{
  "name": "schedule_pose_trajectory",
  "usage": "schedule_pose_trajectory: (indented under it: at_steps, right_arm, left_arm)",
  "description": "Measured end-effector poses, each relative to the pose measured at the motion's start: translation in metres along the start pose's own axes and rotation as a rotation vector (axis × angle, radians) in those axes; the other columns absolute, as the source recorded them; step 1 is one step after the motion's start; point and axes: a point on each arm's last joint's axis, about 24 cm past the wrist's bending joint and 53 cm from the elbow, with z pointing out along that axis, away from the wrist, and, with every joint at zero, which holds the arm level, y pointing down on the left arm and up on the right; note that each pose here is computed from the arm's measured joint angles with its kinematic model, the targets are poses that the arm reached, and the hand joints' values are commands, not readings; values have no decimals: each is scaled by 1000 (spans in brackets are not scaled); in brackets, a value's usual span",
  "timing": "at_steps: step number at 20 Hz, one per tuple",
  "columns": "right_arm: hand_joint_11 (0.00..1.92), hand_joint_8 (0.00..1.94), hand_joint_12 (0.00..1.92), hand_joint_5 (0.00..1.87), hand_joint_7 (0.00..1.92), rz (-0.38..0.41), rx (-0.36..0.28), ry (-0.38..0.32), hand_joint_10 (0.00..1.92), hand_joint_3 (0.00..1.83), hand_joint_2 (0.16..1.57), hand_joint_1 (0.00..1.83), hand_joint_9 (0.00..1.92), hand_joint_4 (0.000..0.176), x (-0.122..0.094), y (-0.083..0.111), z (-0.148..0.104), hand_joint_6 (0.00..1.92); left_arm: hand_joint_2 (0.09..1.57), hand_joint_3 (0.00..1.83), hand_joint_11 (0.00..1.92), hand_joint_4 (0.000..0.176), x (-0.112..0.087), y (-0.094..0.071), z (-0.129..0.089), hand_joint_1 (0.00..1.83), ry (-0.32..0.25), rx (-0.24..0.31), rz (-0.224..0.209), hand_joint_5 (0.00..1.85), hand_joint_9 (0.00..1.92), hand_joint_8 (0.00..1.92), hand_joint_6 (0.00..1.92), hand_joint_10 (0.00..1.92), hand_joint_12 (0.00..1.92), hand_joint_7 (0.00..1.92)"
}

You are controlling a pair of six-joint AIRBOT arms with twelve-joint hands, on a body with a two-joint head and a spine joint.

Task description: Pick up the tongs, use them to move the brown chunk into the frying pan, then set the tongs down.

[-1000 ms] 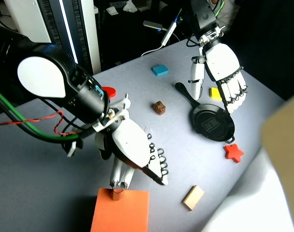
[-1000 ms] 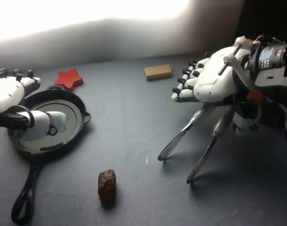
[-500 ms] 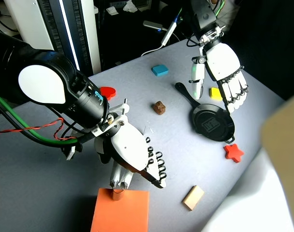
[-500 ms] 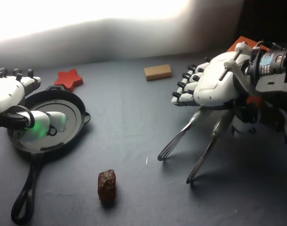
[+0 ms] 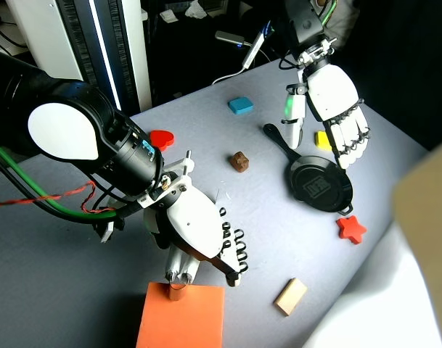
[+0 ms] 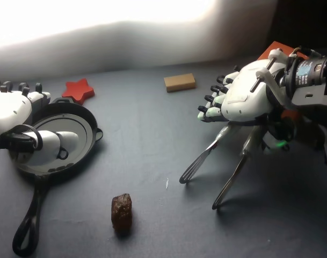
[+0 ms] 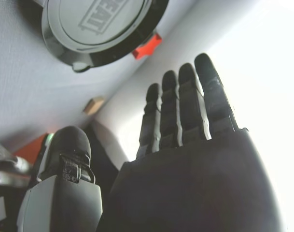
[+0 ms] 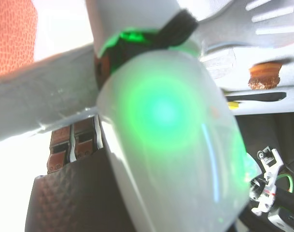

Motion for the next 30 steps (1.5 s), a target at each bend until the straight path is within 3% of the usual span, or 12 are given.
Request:
schedule_pose_trajectory:
  at_steps: [5, 21, 30]
  right_arm:
    - [0, 4, 740, 125, 152, -1, -5, -2, 18, 7, 1029, 1149, 158, 0, 2, 1, 1, 21]
    - [0, 37, 1443, 530, 603, 5, -18, -13, 107, 12, 1156, 1113, 550, 0, 2, 4, 2, 76]
    - [171, 15, 1362, 670, 743, 8, -18, -21, 103, 4, 1189, 1093, 679, 0, 0, 2, -1, 78]
  left_arm:
    - [1274, 2, 0, 0, 0, 4, 0, 67, -2, -11, 0, 159, 170, 2, 4, 1, 455, 192]
    - [1271, 0, 0, 0, -1, 4, 0, 23, -4, -13, -4, 174, 164, 0, 3, 0, 502, 187]
    - [1278, 2, 0, 0, -1, 5, 0, 33, -7, -15, -4, 171, 168, 2, 2, 1, 501, 192]
